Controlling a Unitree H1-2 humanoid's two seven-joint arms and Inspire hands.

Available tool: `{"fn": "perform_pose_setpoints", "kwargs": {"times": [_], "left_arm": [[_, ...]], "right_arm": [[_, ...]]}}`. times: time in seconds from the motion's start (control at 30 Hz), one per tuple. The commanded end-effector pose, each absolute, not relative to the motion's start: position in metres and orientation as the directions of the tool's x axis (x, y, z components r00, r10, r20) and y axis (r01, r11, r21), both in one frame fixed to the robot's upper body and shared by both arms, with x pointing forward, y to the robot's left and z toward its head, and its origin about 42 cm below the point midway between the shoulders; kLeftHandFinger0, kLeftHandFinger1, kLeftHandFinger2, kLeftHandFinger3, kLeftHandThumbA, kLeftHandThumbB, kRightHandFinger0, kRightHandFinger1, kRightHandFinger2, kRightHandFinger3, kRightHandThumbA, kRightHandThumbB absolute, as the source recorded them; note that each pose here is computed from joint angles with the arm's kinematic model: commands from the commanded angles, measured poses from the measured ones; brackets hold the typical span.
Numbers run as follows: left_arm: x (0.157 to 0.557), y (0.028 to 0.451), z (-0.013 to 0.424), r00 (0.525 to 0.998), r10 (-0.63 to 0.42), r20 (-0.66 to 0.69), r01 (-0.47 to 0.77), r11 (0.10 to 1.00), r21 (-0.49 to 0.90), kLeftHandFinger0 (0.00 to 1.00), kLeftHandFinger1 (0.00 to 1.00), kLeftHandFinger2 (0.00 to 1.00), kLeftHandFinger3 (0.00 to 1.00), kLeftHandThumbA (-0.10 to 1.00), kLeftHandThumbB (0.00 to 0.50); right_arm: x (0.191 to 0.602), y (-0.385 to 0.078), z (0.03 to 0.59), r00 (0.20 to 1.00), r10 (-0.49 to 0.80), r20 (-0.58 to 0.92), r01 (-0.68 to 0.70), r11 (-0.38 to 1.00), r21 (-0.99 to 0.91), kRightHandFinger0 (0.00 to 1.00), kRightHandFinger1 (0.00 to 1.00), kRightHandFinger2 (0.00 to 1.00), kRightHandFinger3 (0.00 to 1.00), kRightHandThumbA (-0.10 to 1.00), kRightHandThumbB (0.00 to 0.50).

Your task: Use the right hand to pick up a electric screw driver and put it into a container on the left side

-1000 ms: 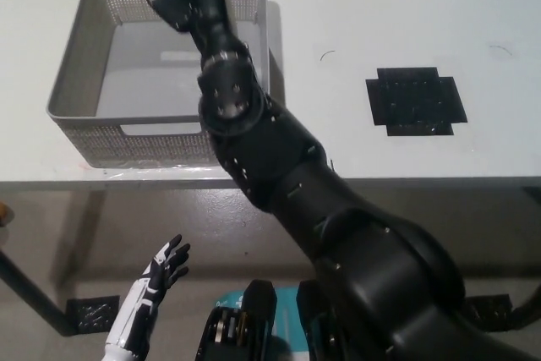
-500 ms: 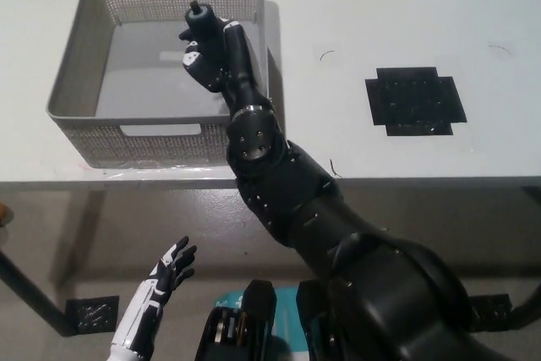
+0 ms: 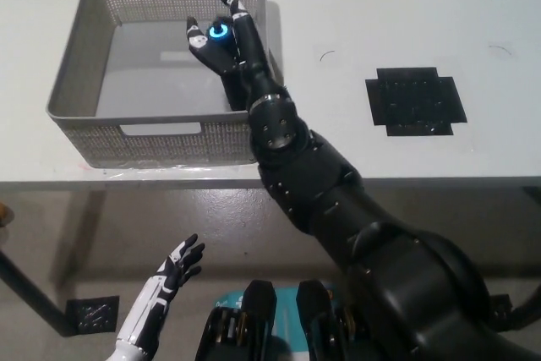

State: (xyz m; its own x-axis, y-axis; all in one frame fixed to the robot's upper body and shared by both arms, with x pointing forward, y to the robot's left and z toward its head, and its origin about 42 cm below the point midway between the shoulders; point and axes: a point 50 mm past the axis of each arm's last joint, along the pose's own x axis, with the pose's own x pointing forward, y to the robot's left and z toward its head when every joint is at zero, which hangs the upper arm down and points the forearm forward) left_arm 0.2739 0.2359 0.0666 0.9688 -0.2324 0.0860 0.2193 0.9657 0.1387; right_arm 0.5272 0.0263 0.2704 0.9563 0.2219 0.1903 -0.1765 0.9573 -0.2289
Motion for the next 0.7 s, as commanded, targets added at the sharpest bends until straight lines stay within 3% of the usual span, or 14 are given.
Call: {"fn": "perform_pose_setpoints", "kwargs": {"times": [0.0,0.23,0.3,0.4,0.53,0.67], "left_arm": [[0.28,0.238,0.077,0.953,-0.266,0.143,0.24,0.955,0.176,1.0,1.0,1.0,1.0,1.0,0.145],[0.281,0.238,0.078,0.953,-0.271,0.138,0.246,0.953,0.174,1.0,1.0,1.0,1.0,1.0,0.161],[0.281,0.238,0.078,0.953,-0.272,0.136,0.247,0.953,0.174,1.0,1.0,1.0,1.0,1.0,0.174],[0.283,0.238,0.08,0.955,-0.267,0.132,0.245,0.955,0.165,1.0,1.0,1.0,1.0,1.0,0.195],[0.284,0.242,0.081,0.952,-0.272,0.142,0.243,0.952,0.188,1.0,1.0,1.0,1.0,1.0,0.129],[0.285,0.242,0.081,0.954,-0.267,0.135,0.244,0.956,0.162,1.0,1.0,1.0,1.0,1.0,0.136]], "right_arm": [[0.532,0.035,0.314,0.887,0.324,0.329,-0.242,0.933,-0.266,1.0,1.0,1.0,1.0,0.9,0.5],[0.539,0.028,0.345,0.861,0.318,0.397,-0.238,0.942,-0.236,1.0,1.0,1.0,1.0,0.94,0.492],[0.541,0.024,0.358,0.847,0.312,0.431,-0.23,0.945,-0.234,1.0,1.0,1.0,1.0,1.0,0.497],[0.543,0.008,0.389,0.803,0.28,0.526,-0.198,0.958,-0.208,1.0,1.0,1.0,1.0,0.96,0.491],[0.533,-0.033,0.443,0.709,0.236,0.665,-0.167,0.972,-0.166,1.0,1.0,1.0,1.0,0.96,0.483],[0.513,-0.072,0.472,0.63,0.185,0.754,-0.115,0.983,-0.146,1.0,1.0,1.0,1.0,0.97,0.467]]}}
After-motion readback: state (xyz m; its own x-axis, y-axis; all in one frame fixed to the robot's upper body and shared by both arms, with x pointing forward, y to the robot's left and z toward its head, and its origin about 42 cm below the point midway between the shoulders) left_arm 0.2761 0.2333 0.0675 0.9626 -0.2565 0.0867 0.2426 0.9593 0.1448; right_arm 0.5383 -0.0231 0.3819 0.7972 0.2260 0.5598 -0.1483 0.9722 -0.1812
